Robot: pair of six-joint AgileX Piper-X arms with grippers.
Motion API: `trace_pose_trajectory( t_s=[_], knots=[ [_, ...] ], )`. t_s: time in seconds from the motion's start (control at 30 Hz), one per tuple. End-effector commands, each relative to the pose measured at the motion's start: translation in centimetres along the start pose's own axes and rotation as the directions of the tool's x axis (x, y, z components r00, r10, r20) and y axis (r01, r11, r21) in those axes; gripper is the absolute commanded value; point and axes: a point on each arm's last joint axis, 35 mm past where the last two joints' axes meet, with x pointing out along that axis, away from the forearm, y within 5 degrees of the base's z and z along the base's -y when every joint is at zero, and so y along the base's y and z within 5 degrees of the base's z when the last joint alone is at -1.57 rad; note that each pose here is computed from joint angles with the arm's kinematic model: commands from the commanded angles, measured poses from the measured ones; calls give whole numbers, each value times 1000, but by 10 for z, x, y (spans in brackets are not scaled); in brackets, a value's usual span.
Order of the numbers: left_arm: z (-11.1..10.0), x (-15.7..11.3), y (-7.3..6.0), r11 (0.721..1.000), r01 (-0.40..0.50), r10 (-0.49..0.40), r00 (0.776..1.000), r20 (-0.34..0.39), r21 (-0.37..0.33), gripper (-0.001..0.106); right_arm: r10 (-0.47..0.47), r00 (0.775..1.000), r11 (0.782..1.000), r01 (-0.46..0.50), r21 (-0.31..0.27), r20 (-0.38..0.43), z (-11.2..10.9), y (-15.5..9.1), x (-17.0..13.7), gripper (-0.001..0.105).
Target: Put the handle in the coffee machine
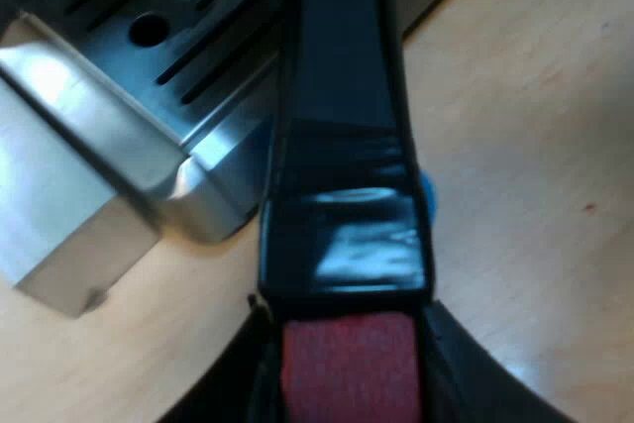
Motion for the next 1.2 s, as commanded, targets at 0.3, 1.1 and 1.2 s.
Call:
trace_pose_trajectory(
  t_s=[0.3, 1.1, 1.2],
  knots=[
    [5, 16, 7, 994, 106, -105, 994, -34, 12, 0, 3, 1000, 1000, -3, 0, 5, 1, -1, -1, 84],
    [33, 32, 56, 983, 180, -176, 981, -80, 43, 0, -76, 994, 997, 76, 12, 82, -4, 15, 30, 84],
    [35, 34, 59, 980, 193, -188, 977, -98, 48, 0, -89, 992, 996, 86, 35, 87, -4, 13, 37, 83]
  ],
)
